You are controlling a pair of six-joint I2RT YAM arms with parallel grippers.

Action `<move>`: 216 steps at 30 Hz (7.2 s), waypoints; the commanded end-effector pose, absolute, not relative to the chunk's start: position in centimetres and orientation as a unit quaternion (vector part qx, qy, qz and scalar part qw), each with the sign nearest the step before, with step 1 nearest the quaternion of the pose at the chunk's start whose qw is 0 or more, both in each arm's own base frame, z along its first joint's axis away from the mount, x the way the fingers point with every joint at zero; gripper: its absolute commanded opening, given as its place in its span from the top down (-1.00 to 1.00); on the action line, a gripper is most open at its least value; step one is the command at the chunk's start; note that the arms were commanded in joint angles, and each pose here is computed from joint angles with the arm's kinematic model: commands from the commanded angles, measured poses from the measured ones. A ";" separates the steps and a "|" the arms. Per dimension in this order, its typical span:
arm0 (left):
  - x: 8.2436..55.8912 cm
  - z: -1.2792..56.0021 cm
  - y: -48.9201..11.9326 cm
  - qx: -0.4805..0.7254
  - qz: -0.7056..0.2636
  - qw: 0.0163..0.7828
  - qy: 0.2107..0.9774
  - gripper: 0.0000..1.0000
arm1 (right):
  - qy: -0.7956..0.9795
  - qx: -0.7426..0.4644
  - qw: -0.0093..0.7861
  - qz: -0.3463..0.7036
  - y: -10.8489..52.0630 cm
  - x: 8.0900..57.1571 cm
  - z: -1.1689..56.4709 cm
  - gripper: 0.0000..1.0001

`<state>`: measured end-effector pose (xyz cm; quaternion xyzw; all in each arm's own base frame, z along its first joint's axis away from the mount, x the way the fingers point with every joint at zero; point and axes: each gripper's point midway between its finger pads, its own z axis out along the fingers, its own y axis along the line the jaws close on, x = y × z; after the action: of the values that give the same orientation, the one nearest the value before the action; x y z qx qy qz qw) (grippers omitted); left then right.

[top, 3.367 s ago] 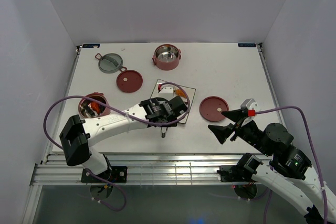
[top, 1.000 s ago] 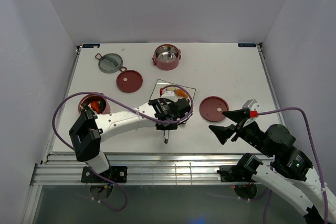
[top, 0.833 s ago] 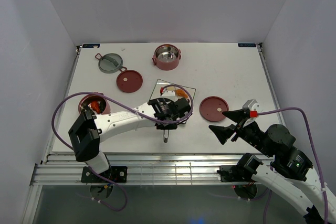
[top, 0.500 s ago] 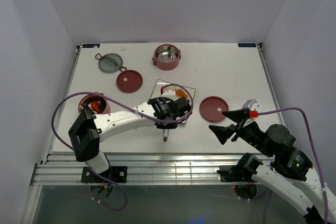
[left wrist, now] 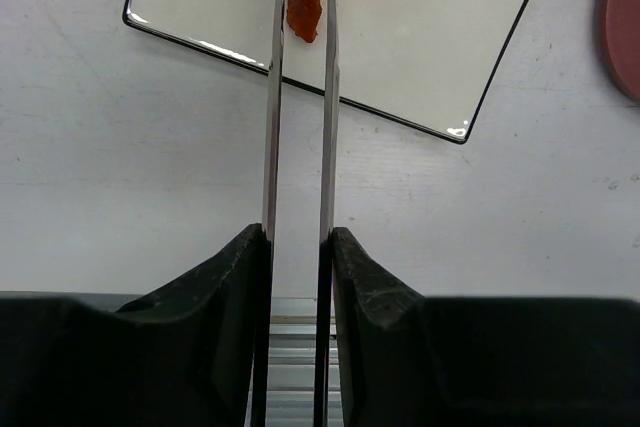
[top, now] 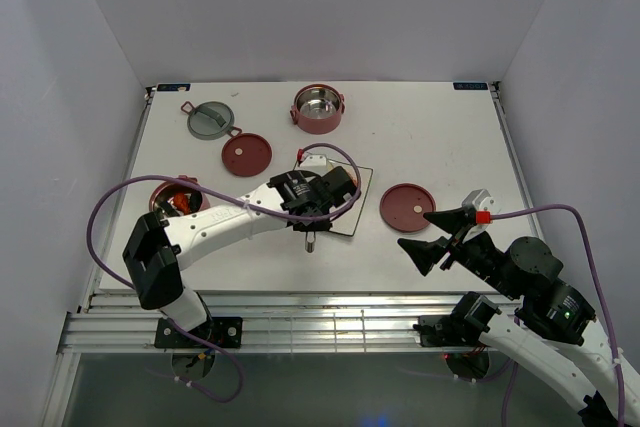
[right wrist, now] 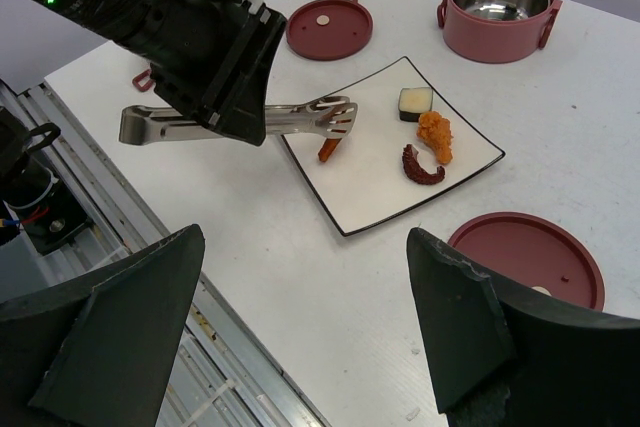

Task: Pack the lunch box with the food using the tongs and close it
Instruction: Pick up the fake food from the plate, then place the fake food in the packing box, then pick up the fake food from the plate.

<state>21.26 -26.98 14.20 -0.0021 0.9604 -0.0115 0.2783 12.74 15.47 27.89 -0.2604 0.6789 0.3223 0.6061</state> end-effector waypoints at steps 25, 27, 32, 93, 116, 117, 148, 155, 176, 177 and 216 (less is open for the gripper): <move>22.5 20.3 -27.1 0.000 -0.067 0.332 0.941 1.00 | 0.662 -0.255 0.624 0.328 15.1 12.5 29.4 -0.75; 22.9 21.3 -26.5 -0.005 -0.062 0.339 0.939 1.00 | 0.662 -0.255 0.623 0.328 15.2 12.5 29.4 -0.75; 23.7 23.8 -23.8 -0.030 -0.042 0.355 0.933 1.00 | 0.662 -0.254 0.624 0.328 15.1 12.5 29.4 -0.75; 23.7 17.8 -0.2 -0.210 0.166 0.278 0.922 0.42 | 0.654 -0.252 0.631 0.331 14.8 12.2 29.9 -0.76; 24.3 19.3 -0.9 -0.197 0.145 0.286 0.926 -0.01 | 0.655 -0.251 0.631 0.331 14.8 12.2 29.9 -0.76; 24.5 19.6 -1.1 -0.198 0.138 0.290 0.926 -0.01 | 0.655 -0.251 0.631 0.330 14.8 12.2 29.9 -0.76; 39.4 24.2 -20.0 -0.046 -0.157 0.442 0.882 -0.04 | 0.686 -0.269 0.591 0.328 16.7 12.9 28.2 -0.76; 44.9 23.1 -21.9 -0.024 -0.121 0.456 0.881 -0.04 | 0.692 -0.267 0.590 0.319 16.7 13.2 28.2 -0.76; 46.1 19.9 -26.5 0.083 -0.104 0.464 0.876 0.02 | 0.669 -0.268 0.610 0.330 16.1 12.6 29.5 -0.75; 45.2 19.5 -26.4 0.087 -0.097 0.452 0.883 0.01 | 0.667 -0.268 0.610 0.331 16.1 12.6 29.6 -0.76; 32.8 13.9 -23.8 0.155 -0.160 0.389 0.894 -0.25 | 0.661 -0.275 0.612 0.337 16.4 12.4 30.2 -0.75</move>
<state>32.47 -23.62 13.62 0.1499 0.8999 -0.1605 0.3769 12.58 16.55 27.41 -0.2794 0.6870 0.3251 0.5868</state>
